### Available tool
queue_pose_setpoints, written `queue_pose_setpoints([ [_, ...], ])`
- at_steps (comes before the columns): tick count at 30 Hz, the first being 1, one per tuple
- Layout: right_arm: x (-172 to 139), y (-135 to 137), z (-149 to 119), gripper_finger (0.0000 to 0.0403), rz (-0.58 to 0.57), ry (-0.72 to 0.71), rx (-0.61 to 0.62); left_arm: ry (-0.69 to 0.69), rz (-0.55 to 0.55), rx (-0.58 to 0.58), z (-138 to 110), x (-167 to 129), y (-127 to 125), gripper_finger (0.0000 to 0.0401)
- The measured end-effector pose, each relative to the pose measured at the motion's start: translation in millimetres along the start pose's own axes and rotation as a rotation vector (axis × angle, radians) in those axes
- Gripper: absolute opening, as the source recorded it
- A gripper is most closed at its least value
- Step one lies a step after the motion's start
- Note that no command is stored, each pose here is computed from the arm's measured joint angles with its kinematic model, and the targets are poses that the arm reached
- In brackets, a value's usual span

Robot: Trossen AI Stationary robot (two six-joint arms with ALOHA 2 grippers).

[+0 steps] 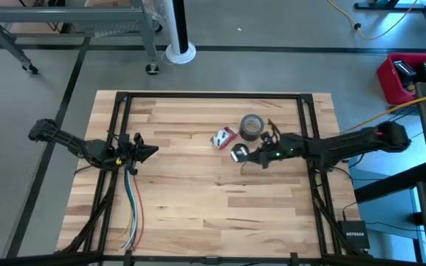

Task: Coil cords
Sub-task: Coil the green wire on the spool

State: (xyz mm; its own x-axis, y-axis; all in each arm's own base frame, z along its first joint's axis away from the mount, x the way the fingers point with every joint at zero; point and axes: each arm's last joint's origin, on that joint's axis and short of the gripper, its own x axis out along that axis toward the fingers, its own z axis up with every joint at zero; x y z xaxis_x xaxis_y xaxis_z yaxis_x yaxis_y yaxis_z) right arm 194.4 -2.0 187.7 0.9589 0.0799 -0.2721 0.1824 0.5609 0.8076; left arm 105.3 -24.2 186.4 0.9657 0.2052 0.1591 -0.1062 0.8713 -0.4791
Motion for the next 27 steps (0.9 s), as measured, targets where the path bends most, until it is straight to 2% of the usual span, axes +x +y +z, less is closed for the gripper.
queue_pose_setpoints([
  [6, 32.7, -4.2, -1.3, 0.0001, 0.153, -0.016, 0.005, 0.001, 0.001, -0.001, -0.2, 0.0, 0.1, 0.0000],
  [12, 52.6, -26.5, -15.0, 0.0001, 0.086, 0.059, 0.126, 0.001, 0.001, -0.001, -0.1, 0.0, 0.1, 0.0000],
  [16, 59.3, -32.3, -18.5, 0.0001, 0.096, 0.065, 0.127, 0.001, 0.001, -0.001, -0.2, 0.0, 0.1, 0.0000],
  [27, 64.3, -45.5, -26.7, 0.0012, 0.012, 0.106, 0.136, 0.001, 0.001, -0.001, -0.1, 0.0, 0.1, 0.0000],
])
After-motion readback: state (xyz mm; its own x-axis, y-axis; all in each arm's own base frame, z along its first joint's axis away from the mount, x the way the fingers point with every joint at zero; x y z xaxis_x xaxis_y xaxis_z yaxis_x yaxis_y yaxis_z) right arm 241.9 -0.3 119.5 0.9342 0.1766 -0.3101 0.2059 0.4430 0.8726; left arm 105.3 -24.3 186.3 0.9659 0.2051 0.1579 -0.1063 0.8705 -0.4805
